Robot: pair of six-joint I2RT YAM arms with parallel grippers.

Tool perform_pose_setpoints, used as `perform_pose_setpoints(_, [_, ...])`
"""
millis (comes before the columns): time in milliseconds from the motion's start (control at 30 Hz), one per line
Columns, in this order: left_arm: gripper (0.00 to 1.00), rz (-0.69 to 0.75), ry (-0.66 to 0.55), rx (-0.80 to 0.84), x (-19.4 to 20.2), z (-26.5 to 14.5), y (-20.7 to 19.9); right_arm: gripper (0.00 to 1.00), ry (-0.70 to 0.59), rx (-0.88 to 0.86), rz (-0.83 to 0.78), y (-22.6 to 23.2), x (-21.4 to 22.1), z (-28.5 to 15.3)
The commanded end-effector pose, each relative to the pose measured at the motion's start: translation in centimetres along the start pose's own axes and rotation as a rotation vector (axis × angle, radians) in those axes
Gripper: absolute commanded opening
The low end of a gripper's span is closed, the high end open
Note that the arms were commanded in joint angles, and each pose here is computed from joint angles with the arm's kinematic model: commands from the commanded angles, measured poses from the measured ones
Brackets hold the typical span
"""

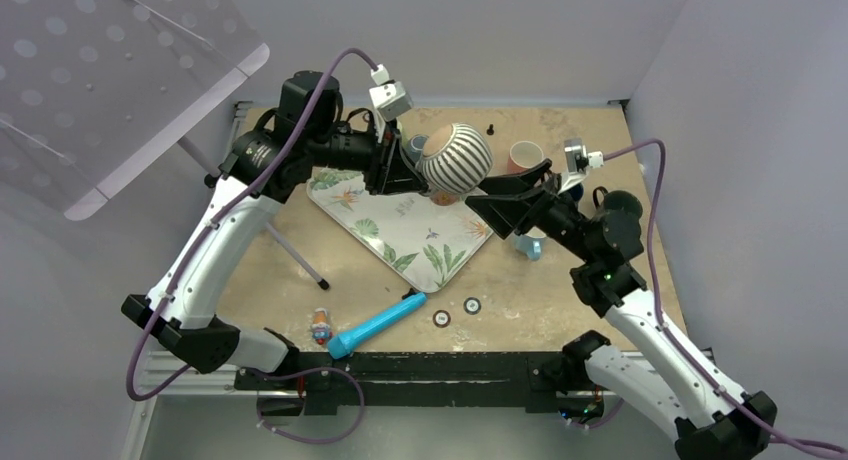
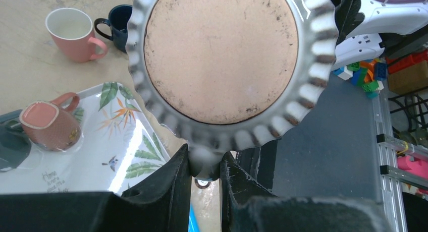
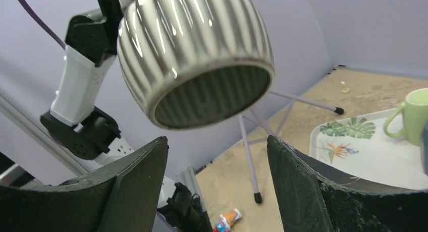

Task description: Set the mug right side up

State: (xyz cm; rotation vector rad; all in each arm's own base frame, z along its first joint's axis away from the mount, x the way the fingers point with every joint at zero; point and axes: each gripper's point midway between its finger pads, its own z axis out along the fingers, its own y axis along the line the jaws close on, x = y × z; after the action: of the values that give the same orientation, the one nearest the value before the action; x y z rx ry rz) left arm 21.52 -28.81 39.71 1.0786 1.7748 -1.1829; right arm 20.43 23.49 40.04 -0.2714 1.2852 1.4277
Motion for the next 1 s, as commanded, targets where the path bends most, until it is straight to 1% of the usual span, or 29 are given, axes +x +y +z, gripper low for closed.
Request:
perform_pose_setpoints(0, [0.0, 0.129, -0.116, -0.027, -4.0, -2.1, -1.5, 0.76, 0.076, 0.048, -0.15, -0.1, 0.5, -1.0])
perform_pose_setpoints(67, [0.0, 0.133, -0.112, -0.033, -3.7, -2.0, -1.3, 0.78, 0.107, -0.006, -0.191, 0.9, 1.0, -1.4])
perform_pose_setpoints(133, [0.0, 0.131, -0.109, -0.031, -3.6, -1.9, -1.2, 0.79, 0.101, -0.098, -0.211, 2.7, 0.9, -1.6])
perform_pose_setpoints(200, [0.0, 0.127, -0.105, -0.023, -3.5, -1.8, -1.2, 0.82, 0.053, -0.199, -0.194, 4.6, 0.3, -1.6])
perform_pose_setpoints(333, [0.0, 0.116, -0.102, -0.004, -3.3, -1.6, -1.4, 0.83, -0.053, -0.364, -0.165, 7.6, -1.3, -0.8])
perform_pose_setpoints(467, [0.0, 0.113, -0.1, 0.006, -3.0, -1.5, -1.5, 0.81, -0.127, -0.41, -0.128, 8.5, -2.7, 1.0])
perform_pose_setpoints(567, [0.0, 0.097, -0.085, 0.02, -2.2, -0.9, -1.2, 0.77, -0.198, -0.462, -0.119, 9.6, -4.4, 1.3])
perform_pose_setpoints(633, [0.0, 0.087, -0.074, 0.034, -1.6, -0.5, -1.1, 0.69, -0.244, -0.454, -0.127, 9.8, -5.5, 1.6])
perform_pose_setpoints(667, [0.0, 0.088, -0.068, 0.043, -1.3, -0.3, -1.2, 0.61, -0.265, -0.437, -0.13, 9.6, -6.0, 1.8])
perform_pose_setpoints(733, [0.0, 0.093, -0.057, 0.063, -0.7, -0.1, -1.3, 0.36, -0.3, -0.385, -0.126, 8.8, -6.7, 2.0])
perform_pose_setpoints(800, [0.0, 0.097, -0.038, 0.084, 0.1, 0.0, -1.4, 0.06, -0.287, -0.288, -0.123, 7.2, -6.8, 2.7])
perform_pose_setpoints(833, [0.01, 0.11, -0.029, 0.081, 0.4, 0.0, -1.3, 0.0, -0.261, -0.196, -0.121, 5.8, -6.7, 3.3])
perform_pose_setpoints(867, [0.18, 0.116, -0.013, 0.068, 0.9, -0.2, -1.1, 0.0, -0.234, -0.092, -0.135, 4.1, -6.7, 3.7])
perform_pose_setpoints(900, [0.48, 0.142, 0.009, 0.036, 1.4, -0.4, -0.5, 0.0, -0.194, -0.001, -0.155, 2.6, -6.3, 3.8])
perform_pose_setpoints(933, [0.87, 0.155, 0.03, -0.006, 2.0, -0.6, 0.1, 0.0, -0.157, 0.088, -0.174, 1.2, -6.1, 3.6])
perform_pose_setpoints(967, [0.98, 0.172, 0.049, -0.062, 2.5, -1.0, 1.0, 0.0, -0.109, 0.175, -0.2, 0.2, -6.1, 3.4])
